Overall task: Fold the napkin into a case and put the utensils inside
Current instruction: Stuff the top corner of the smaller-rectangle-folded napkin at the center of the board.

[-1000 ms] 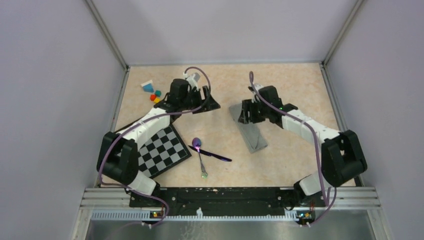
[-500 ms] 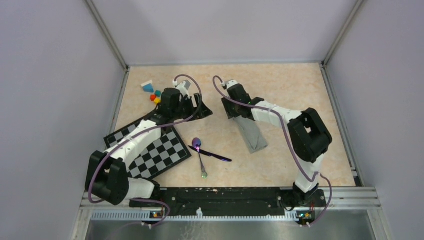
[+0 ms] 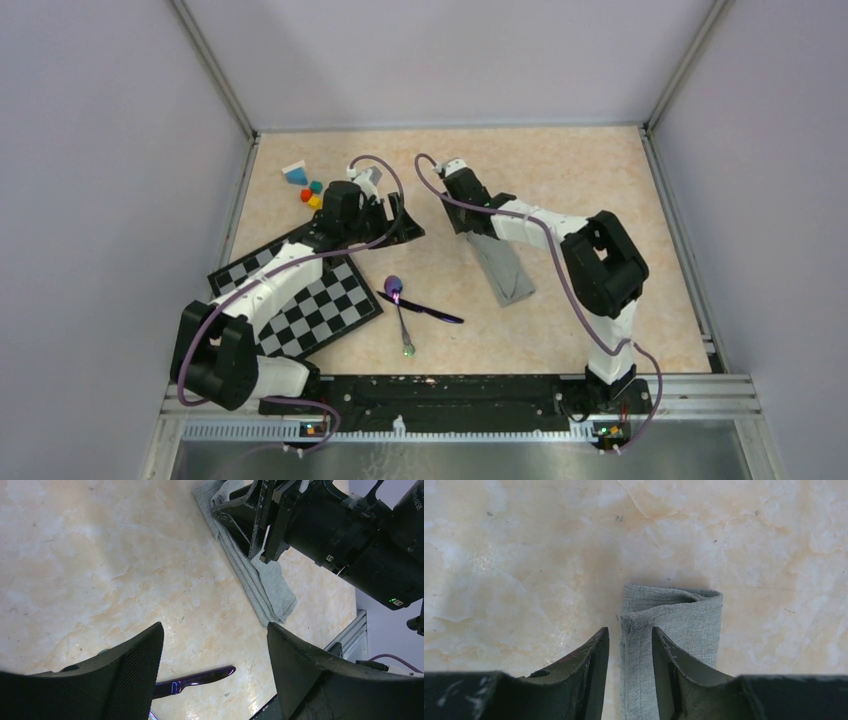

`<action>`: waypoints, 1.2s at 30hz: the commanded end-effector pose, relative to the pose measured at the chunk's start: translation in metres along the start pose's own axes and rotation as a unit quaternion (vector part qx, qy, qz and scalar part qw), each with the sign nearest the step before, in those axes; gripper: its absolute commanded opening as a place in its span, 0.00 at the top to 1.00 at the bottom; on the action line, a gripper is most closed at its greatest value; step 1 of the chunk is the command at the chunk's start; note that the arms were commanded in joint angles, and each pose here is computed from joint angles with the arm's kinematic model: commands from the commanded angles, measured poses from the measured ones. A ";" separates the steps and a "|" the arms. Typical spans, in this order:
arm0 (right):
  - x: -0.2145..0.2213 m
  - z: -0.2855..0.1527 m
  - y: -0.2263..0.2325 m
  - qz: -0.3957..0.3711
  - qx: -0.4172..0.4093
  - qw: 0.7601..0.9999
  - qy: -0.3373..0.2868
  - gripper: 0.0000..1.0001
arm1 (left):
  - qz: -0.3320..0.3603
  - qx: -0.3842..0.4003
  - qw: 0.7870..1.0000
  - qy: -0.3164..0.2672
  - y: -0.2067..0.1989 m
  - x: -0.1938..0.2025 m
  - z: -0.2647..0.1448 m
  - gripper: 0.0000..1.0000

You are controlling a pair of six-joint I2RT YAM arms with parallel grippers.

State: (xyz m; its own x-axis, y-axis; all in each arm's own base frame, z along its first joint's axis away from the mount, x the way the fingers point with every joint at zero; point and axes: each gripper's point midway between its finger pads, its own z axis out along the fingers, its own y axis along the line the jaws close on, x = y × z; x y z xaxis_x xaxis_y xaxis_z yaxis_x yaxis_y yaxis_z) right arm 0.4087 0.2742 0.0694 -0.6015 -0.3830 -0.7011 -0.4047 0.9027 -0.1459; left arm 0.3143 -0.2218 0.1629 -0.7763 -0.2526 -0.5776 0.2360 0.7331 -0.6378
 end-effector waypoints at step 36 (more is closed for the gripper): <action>0.017 -0.002 0.006 -0.037 0.044 0.998 0.012 0.66 | 0.013 0.015 1.000 -0.015 -0.006 -0.006 -0.004 0.18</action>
State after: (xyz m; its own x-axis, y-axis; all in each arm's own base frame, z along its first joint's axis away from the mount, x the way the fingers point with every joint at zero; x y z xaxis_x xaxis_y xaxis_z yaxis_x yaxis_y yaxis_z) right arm 0.3959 0.2684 0.0547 -0.6005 -0.4512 -0.6602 -0.3914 0.8858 -0.2494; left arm 0.3124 -0.2221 0.1609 -0.7813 -0.2486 -0.5725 0.2365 0.7309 -0.6402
